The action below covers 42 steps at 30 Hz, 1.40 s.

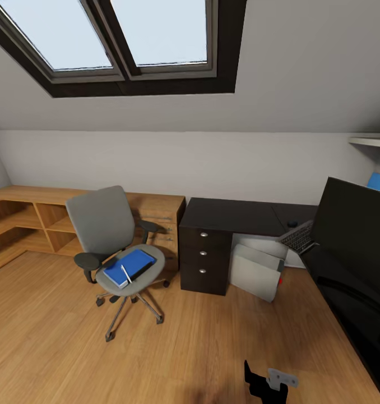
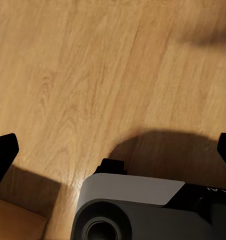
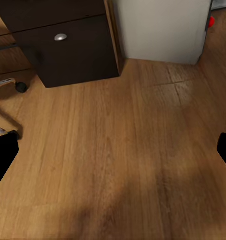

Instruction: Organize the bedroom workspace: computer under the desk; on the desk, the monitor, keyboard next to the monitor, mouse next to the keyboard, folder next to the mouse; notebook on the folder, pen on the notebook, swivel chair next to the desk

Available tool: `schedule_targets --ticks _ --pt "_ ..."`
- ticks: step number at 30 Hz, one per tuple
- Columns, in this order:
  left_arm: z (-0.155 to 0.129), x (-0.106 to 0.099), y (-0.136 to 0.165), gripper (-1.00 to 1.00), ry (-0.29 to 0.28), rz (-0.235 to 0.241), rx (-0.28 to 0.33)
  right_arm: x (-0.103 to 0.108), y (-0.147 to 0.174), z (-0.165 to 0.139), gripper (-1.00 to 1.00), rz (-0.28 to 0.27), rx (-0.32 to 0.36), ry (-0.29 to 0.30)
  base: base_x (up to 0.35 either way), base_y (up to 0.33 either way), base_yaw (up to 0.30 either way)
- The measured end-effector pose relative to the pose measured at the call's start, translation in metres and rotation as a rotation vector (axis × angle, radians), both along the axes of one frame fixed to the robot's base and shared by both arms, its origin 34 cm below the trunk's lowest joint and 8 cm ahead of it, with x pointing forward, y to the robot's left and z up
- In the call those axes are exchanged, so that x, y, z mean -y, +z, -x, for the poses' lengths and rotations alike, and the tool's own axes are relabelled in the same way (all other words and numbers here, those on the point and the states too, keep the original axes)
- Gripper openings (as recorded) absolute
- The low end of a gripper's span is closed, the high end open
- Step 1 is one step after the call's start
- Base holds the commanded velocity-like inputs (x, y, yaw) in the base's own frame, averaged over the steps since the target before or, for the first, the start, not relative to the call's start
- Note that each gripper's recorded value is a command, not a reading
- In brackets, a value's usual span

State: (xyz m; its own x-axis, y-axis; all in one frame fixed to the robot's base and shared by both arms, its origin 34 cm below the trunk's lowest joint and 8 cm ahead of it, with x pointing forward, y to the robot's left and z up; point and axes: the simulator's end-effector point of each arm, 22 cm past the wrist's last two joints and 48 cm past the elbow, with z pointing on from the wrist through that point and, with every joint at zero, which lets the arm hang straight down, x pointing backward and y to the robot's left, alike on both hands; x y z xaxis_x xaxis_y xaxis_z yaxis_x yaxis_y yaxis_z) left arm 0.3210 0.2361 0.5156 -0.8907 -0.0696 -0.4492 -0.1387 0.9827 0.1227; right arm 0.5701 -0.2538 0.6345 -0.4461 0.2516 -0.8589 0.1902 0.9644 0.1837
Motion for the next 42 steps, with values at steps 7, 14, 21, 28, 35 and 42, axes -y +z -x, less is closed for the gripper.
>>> schedule_targets --ticks 7,14,21,28,35,42 --pt "0.007 -0.001 -0.002 1.00 0.001 -0.004 0.008 -0.002 0.000 0.000 1.00 -0.003 0.000 0.002 -0.307 0.000 -0.168" --pt "0.008 -0.002 -0.002 1.00 0.001 -0.005 0.008 -0.005 0.000 0.000 1.00 -0.007 -0.001 0.004 -0.334 0.000 -0.007" --pt "0.008 -0.002 -0.002 1.00 0.001 -0.005 0.008 -0.006 0.000 0.000 1.00 -0.008 0.000 0.004 -0.323 0.000 -0.065" --pt "0.007 -0.002 0.004 1.00 0.002 -0.005 0.012 -0.007 0.004 0.000 1.00 -0.010 0.000 0.005 -0.069 0.000 -0.018" --pt "0.005 -0.004 0.016 1.00 0.011 -0.010 0.029 -0.007 0.015 0.001 1.00 -0.010 -0.001 0.004 0.000 0.000 0.000" --pt "0.006 -0.009 0.026 1.00 0.040 -0.012 0.028 -0.007 0.025 0.001 1.00 -0.009 -0.001 0.004 -0.110 0.000 0.000"
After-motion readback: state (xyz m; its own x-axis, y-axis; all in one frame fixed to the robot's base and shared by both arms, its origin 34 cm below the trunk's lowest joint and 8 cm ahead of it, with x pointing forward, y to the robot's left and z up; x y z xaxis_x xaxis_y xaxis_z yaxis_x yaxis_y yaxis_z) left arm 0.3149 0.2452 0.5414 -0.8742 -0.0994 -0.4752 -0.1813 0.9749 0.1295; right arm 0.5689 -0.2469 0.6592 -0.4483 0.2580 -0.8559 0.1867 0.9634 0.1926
